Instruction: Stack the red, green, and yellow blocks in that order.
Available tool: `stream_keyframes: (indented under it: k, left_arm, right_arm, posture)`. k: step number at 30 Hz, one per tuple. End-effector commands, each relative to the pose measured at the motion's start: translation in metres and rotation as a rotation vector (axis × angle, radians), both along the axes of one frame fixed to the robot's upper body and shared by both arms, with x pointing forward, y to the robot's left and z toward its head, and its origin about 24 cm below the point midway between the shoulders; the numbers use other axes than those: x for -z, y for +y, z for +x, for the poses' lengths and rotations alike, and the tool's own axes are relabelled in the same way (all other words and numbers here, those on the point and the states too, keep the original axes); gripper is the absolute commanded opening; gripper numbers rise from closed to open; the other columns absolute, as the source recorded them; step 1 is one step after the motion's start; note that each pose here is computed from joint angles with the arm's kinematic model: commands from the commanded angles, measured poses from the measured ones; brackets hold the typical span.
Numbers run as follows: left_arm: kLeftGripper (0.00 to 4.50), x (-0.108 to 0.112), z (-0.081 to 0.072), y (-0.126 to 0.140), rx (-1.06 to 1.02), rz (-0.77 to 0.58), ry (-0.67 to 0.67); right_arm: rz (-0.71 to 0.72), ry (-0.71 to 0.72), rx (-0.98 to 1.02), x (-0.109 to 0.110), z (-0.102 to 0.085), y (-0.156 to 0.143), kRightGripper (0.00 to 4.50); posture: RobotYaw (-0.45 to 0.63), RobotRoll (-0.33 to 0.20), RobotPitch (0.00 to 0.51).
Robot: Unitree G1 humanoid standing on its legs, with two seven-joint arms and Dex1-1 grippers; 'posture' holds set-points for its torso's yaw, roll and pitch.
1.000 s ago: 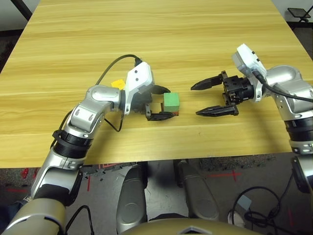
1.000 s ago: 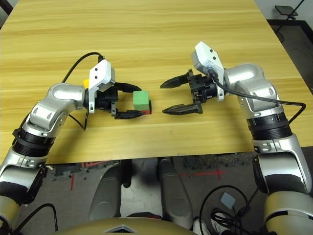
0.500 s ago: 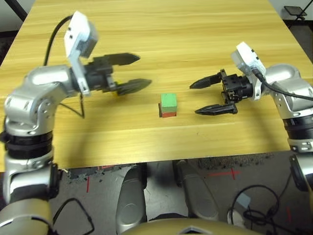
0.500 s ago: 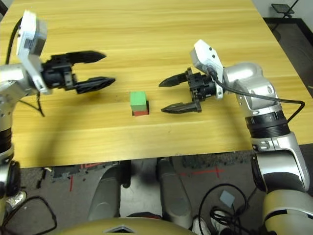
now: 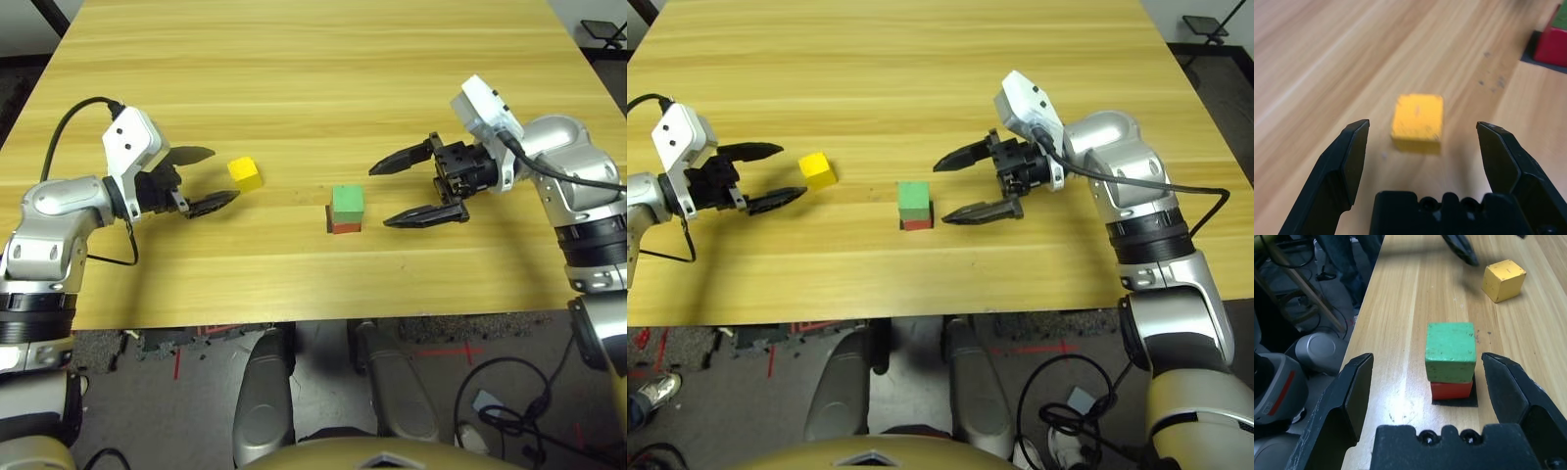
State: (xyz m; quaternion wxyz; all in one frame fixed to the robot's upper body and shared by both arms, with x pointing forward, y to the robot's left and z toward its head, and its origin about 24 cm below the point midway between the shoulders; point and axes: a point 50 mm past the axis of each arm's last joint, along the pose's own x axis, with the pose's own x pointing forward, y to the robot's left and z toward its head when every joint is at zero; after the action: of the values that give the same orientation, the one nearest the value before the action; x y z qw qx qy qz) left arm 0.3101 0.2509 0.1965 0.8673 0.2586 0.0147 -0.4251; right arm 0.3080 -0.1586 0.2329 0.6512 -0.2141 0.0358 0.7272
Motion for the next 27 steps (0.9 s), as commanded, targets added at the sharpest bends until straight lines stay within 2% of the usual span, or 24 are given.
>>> stream_keyframes:
  k: [1, 8, 19, 22, 24, 26, 27]
  left_arm:
    - [4.46, 0.011, 0.007, -0.001, 0.015, 0.007, 0.04]
    - [4.46, 0.016, 0.018, -0.006, 0.018, -0.027, 0.066]
    - [4.46, 0.021, 0.018, -0.003, -0.011, -0.025, 0.093]
    - [3.84, 0.025, 0.017, -0.002, -0.018, -0.02, 0.113]
    - [4.05, 0.028, 0.017, -0.002, -0.017, -0.014, 0.129]
    - [4.49, 0.03, 0.016, -0.002, -0.017, -0.012, 0.137]
    - [4.49, 0.031, 0.016, -0.002, -0.017, -0.012, 0.138]
  right_arm:
    - [-0.025, -0.008, 0.002, 0.0, -0.003, -0.003, 4.5]
    - [-0.024, -0.013, 0.02, -0.001, -0.004, -0.005, 4.5]
    - [-0.018, -0.016, 0.029, -0.001, -0.004, -0.006, 4.5]
    - [-0.017, -0.017, 0.028, -0.001, -0.004, -0.006, 4.5]
    - [-0.015, -0.017, 0.026, -0.001, -0.003, -0.006, 4.5]
    - [-0.014, -0.018, 0.025, -0.002, -0.003, -0.005, 4.5]
    - [-0.013, -0.019, 0.025, -0.002, -0.003, -0.005, 4.5]
  posture:
    - [0.01, -0.128, 0.268]
    - [-0.01, -0.13, 0.262]
    - [-0.01, -0.132, 0.261]
    - [-0.01, -0.131, 0.262]
    - [-0.01, -0.131, 0.264]
    - [-0.01, -0.131, 0.264]
    - [-0.01, -0.131, 0.264]
